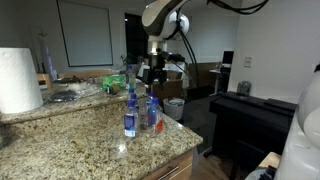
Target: Pick up the bottles from the counter and throw them in the bin
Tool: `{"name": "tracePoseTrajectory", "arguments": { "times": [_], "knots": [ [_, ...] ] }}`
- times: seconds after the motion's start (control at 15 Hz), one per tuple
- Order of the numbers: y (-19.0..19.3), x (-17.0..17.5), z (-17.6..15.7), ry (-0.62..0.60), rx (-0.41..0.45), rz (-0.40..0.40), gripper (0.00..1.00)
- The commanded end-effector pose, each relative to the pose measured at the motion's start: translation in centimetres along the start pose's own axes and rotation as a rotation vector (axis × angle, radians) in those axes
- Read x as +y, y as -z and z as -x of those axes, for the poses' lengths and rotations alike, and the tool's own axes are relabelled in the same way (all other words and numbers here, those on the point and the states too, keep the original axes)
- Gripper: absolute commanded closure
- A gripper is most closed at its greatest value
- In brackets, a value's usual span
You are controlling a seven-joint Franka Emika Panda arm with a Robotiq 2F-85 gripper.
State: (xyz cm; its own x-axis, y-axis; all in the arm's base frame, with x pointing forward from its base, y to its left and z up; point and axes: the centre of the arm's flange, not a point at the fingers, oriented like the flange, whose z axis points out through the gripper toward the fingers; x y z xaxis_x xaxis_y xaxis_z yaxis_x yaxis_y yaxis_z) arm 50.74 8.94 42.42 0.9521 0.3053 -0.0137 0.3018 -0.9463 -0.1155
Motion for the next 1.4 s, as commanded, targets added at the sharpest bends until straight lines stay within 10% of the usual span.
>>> {"name": "tracePoseTrajectory", "arguments": {
  "times": [0.0,0.73,0.87,1.33],
  "knots": [
    [-1.2,0.8,0.5,0.013,-0.030,0.070,0.00],
    [-5.8,1.2,-0.2,0.041,-0.113,0.031,0.00],
    [-6.3,0.6,-0.6,0.055,-0.112,0.040,0.26],
    [-6.6,-0.8,-1.2,0.087,-0.085,0.079,0.64]
  ]
}}
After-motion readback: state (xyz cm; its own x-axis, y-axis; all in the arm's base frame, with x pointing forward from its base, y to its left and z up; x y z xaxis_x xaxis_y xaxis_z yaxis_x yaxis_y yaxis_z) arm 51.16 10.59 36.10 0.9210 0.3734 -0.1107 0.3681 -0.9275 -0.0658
